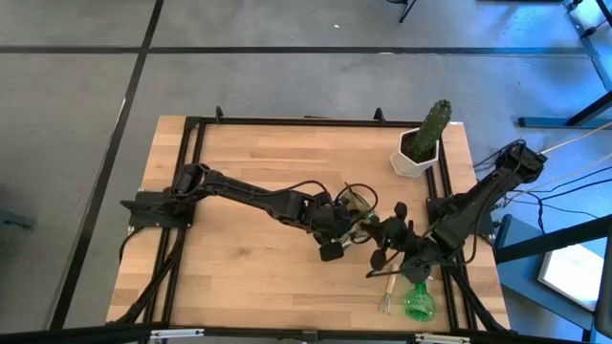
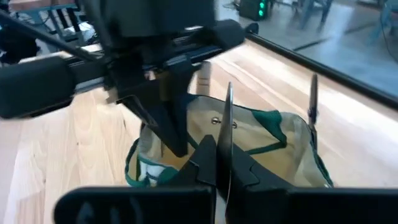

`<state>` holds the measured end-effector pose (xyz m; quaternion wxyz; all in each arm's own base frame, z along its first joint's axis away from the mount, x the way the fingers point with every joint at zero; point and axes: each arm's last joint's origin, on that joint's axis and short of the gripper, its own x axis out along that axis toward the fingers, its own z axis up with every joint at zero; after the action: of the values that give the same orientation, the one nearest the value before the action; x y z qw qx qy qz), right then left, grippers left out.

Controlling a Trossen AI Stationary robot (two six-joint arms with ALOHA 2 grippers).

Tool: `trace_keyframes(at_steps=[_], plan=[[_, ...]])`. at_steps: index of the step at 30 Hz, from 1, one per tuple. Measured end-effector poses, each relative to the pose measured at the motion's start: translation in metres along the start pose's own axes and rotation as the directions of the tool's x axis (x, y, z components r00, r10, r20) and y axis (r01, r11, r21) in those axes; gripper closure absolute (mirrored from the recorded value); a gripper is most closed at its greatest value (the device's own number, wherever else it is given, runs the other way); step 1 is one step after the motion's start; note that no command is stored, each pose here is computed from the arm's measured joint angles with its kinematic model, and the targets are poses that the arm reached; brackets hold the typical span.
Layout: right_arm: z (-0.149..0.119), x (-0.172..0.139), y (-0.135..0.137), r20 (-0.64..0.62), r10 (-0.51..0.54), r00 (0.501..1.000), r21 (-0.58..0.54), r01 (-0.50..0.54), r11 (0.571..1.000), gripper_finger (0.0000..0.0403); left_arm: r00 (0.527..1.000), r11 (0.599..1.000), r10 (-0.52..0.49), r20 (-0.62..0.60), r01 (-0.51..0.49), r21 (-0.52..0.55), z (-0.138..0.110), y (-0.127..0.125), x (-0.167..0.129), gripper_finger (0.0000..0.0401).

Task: Pick & Place Garden tools in Gardening bag
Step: Put the brown trowel into the green gardening bag

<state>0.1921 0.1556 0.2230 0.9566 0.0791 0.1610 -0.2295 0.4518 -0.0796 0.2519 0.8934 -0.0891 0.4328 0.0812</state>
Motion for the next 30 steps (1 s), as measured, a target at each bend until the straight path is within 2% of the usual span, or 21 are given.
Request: trace_keyframes(at_steps=[5,12,14,18,24,30], plan=[[-0.005,0.003,-0.005,-0.045,-0.036,0.998,0.087,0.04,0.995,0.0402,1.0,1.0,0.021,0.012,-0.021,0.012,-0.002,-0.006,-0.001,0.04],[-0.011,0.01,-0.005,-0.085,-0.05,0.995,0.087,0.058,0.995,0.0402,0.999,0.999,0.031,0.039,-0.032,0.018,-0.002,-0.011,-0.002,0.04],[-0.011,0.01,-0.004,-0.085,-0.05,0.995,0.06,0.056,0.997,0.0402,0.999,0.999,0.033,0.039,-0.034,0.019,-0.003,-0.011,-0.003,0.04],[-0.011,0.009,-0.004,-0.081,-0.049,0.996,-0.069,0.043,0.997,0.0402,0.999,0.999,0.034,0.04,-0.035,0.02,-0.003,-0.011,-0.003,0.0398],[-0.012,0.009,-0.004,-0.093,-0.04,0.995,-0.245,0.016,0.969,0.0402,0.999,0.999,0.034,0.04,-0.035,0.02,-0.003,-0.011,-0.003,0.04],[-0.011,0.009,-0.003,-0.103,-0.026,0.994,-0.277,-0.003,0.961,0.0402,0.999,0.999,0.034,0.04,-0.035,0.02,-0.003,-0.011,-0.003,0.04]])
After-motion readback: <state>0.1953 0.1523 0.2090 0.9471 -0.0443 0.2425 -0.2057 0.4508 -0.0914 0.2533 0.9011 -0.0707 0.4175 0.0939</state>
